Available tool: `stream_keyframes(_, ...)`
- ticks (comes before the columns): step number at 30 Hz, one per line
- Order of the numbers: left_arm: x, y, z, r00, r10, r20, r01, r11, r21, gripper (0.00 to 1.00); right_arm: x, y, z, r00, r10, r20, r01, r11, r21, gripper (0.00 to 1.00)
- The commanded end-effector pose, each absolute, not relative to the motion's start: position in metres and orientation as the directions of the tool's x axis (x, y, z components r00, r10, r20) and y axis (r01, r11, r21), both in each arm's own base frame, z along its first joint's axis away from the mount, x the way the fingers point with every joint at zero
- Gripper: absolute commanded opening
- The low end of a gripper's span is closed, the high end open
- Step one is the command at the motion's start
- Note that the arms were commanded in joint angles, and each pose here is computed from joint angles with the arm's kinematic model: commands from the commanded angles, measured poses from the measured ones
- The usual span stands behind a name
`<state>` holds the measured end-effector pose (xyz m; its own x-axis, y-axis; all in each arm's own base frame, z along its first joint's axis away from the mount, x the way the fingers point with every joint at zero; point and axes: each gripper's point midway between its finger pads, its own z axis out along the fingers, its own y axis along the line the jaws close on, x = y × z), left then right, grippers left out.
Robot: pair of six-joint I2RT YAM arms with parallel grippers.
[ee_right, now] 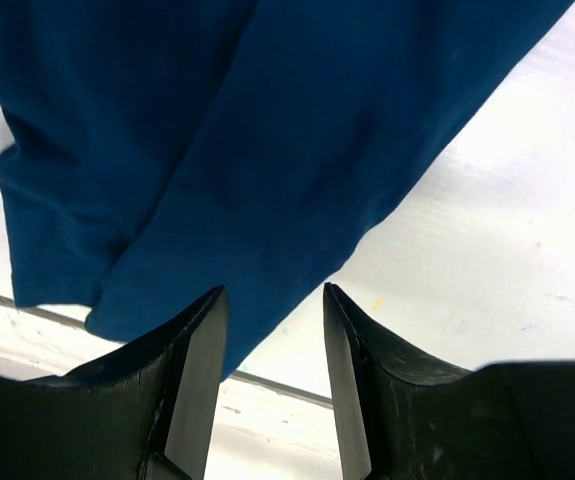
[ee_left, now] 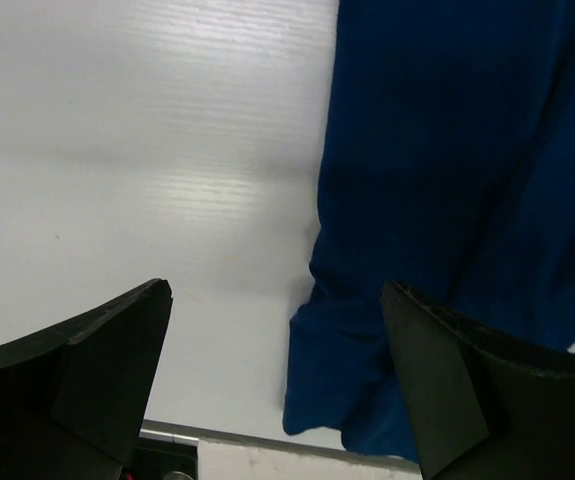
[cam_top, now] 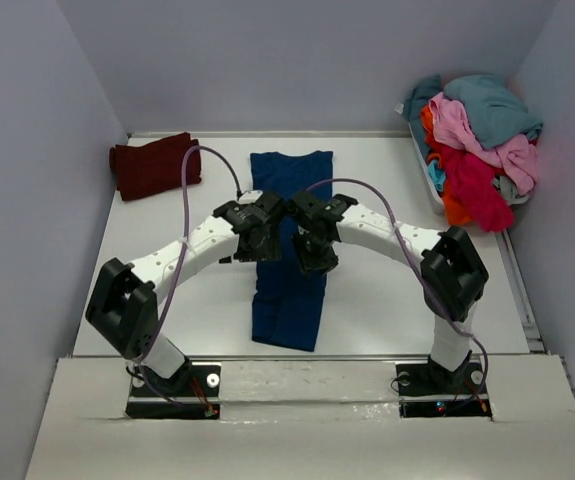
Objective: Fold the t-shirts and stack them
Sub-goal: Rotate the tshirt 90 degrees
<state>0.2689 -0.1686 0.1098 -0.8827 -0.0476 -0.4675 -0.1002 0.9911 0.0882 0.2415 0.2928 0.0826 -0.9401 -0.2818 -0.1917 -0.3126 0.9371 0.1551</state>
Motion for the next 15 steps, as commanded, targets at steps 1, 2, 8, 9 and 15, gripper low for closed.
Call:
stream_keyframes(1, 0.234, -0.172, 0.115, -0.886, -0.081, -0.456, -0.119, 0.991, 0.054, 0.98, 0.218, 0.301, 0.09, -0.934, -0.299, -0.196, -0.334, 0.926, 0.177, 0.49)
stream_keyframes(2, 0.229, -0.173, 0.112, -0.89, -0.082, -0.448, -0.117, 0.992, 0.052, 0.98, 0.215, 0.3, 0.088, -0.935, -0.3, -0.187, -0.333, 0.926, 0.177, 0.49)
stream_keyframes(8, 0.195, -0.178, 0.094, -0.922, -0.091, -0.376, -0.114, 0.993, 0.038, 0.98, 0.192, 0.303, 0.084, -0.926, -0.348, -0.149, -0.371, 0.911, 0.181, 0.48)
stream_keyframes(9, 0.191, -0.179, 0.094, -0.924, -0.093, -0.371, -0.111, 0.993, 0.027, 0.98, 0.19, 0.301, 0.084, -0.926, -0.345, -0.151, -0.369, 0.911, 0.183, 0.48)
stream_keyframes(15, 0.168, -0.17, 0.08, -0.935, -0.144, -0.325, -0.149, 0.989, -0.012, 0.97, 0.172, 0.293, 0.084, -0.926, -0.349, -0.142, -0.372, 0.908, 0.191, 0.47)
